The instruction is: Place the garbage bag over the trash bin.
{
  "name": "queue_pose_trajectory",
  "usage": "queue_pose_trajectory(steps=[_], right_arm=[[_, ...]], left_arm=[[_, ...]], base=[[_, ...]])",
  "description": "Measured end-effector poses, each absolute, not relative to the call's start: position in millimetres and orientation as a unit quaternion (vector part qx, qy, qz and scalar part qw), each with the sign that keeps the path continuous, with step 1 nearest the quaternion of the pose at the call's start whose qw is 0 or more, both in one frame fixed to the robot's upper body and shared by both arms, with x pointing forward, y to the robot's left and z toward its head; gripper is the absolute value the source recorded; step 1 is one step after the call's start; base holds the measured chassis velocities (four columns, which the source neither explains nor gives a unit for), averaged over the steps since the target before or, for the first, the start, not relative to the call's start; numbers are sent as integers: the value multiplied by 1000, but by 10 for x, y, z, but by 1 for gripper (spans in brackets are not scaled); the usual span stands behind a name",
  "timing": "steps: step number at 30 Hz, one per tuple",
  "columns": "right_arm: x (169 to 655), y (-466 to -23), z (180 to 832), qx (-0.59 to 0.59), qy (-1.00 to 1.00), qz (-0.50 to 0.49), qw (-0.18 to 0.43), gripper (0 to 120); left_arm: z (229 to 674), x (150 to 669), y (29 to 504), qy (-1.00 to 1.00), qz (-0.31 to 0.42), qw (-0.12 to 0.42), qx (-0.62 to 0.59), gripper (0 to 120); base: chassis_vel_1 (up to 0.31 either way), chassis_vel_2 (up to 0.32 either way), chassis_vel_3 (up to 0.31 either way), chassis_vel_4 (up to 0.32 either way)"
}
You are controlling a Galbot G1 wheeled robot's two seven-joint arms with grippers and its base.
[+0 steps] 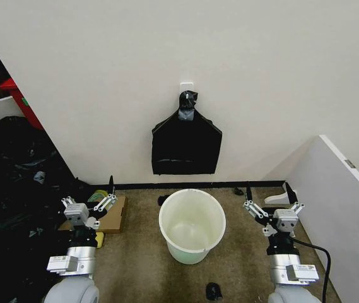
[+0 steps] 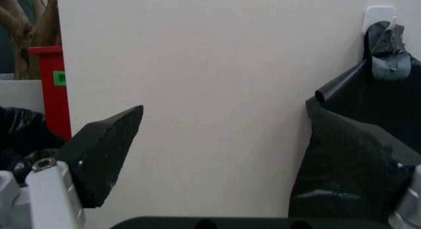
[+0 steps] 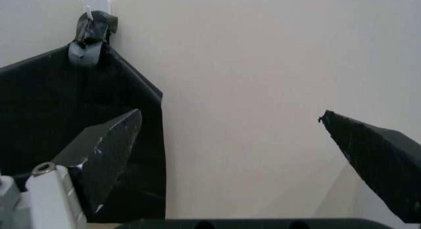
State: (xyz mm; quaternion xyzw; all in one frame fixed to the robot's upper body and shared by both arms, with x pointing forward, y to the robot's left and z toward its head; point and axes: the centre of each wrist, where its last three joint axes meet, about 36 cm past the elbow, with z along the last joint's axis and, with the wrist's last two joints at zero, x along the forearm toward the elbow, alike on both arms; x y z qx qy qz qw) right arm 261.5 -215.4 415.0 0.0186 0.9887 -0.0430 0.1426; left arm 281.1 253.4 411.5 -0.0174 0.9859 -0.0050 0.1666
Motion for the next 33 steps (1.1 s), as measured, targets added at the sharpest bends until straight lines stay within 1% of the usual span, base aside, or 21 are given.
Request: queue_pose_trajectory(steps=[24,33], right_arm=[[2788,-2146,4036,-8,989,-29,144,100],[2914,-2094,4017,-21,990,10,142,100]], left_arm=[[4095,2846,2551,985,4,173,-19,100],[4123,2848,2553,983,2,182,-20,100]], base=[[0,0,0,0],[0,0,0,0]])
